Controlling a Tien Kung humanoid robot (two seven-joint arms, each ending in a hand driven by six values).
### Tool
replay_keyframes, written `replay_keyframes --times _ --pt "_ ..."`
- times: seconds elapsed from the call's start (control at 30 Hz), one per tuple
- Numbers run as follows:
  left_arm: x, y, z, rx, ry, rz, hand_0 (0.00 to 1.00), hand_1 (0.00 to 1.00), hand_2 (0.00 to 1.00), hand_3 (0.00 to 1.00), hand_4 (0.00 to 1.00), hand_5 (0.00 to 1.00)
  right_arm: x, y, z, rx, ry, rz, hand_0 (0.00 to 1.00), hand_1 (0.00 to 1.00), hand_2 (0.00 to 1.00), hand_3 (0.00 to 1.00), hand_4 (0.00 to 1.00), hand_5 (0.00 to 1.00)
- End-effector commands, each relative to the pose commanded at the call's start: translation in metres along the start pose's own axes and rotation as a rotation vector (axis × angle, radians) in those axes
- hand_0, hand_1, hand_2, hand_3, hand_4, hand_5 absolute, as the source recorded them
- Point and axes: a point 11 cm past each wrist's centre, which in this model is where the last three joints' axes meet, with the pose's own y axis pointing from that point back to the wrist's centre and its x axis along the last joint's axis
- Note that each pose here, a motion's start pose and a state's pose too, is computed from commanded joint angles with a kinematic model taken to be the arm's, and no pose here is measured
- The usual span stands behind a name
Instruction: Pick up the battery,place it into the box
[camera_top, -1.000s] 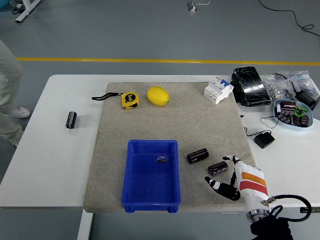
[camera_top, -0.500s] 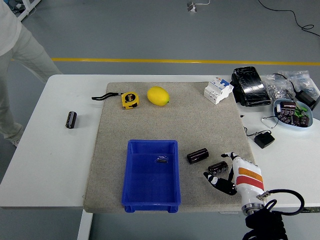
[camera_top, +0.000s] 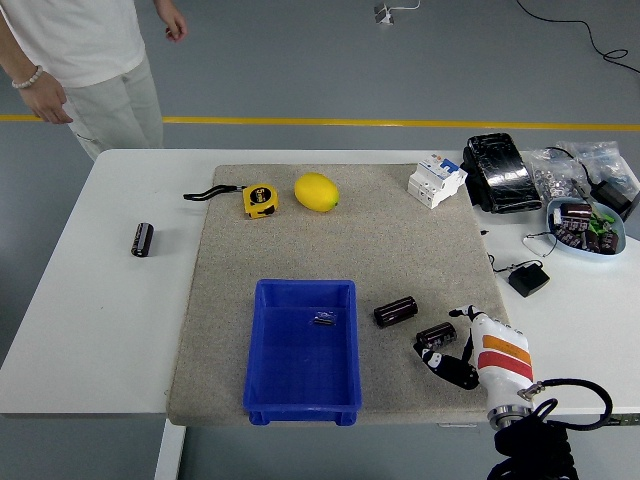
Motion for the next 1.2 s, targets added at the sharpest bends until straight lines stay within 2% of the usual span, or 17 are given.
replay_keyframes --times 0.2,0.23,0.4,0.43,0.6,0.63,0.8,0.83,1.2 --pt "0.0001 0.0 0.0001 0.0 -0.004 -0.001 0.688 0.664 0.708 0.621 0.64 0.649 -0.0016 0.0002 0.0017 -0.003 0.006 -0.003 0.085 0.095 0.21 0.68 0.998 0.588" --pt "0.0 0.0 0.0002 -0.001 -0.004 -0.001 0.688 0.665 0.708 0.621 0.639 0.649 -0.0018 0.0004 0.0019 -0.004 0.006 -0.004 0.134 0.159 0.275 0.698 0.998 0.59" --pt "-0.0004 0.0001 0.0004 -0.001 -0.004 -0.001 0.688 0.665 0.708 0.621 0.639 0.649 -0.0004 0.0009 0.0017 -0.003 0.002 -0.002 0.134 0.159 0.275 0.698 0.998 0.59" --pt "-0.0003 0.0001 0.0005 -0.002 -0.004 -0.001 0.688 0.665 0.709 0.621 0.641 0.651 0.0001 0.0008 0.0016 -0.004 0.0 -0.001 0.132 0.237 0.426 0.792 0.998 0.59" --pt "-0.0001 0.0001 0.0006 -0.003 -0.006 0.0 0.688 0.665 0.709 0.621 0.641 0.651 0.0015 0.0014 0.0029 -0.008 -0.004 0.002 0.132 0.237 0.426 0.792 0.998 0.59" --pt "-0.0003 0.0001 0.0005 -0.003 -0.006 0.0 0.688 0.666 0.71 0.622 0.641 0.652 0.0015 0.0019 0.0032 -0.009 -0.005 0.002 0.102 0.243 0.53 0.804 0.998 0.594" --pt "-0.0009 0.0001 0.0 -0.001 -0.009 -0.001 0.688 0.666 0.71 0.622 0.641 0.652 0.0022 0.0047 0.0034 -0.008 -0.011 -0.001 0.102 0.243 0.53 0.804 0.998 0.594" --pt "-0.001 0.0001 -0.0002 0.0 -0.009 -0.001 0.688 0.666 0.709 0.622 0.641 0.653 0.0025 0.0053 0.0029 -0.006 -0.012 -0.001 0.088 0.238 0.612 0.788 0.998 0.598" --pt "-0.0026 0.0001 -0.002 0.004 -0.017 -0.004 0.687 0.665 0.711 0.622 0.64 0.654 0.0008 0.0074 -0.004 0.017 -0.015 -0.01 0.082 0.235 0.609 0.783 0.998 0.594"
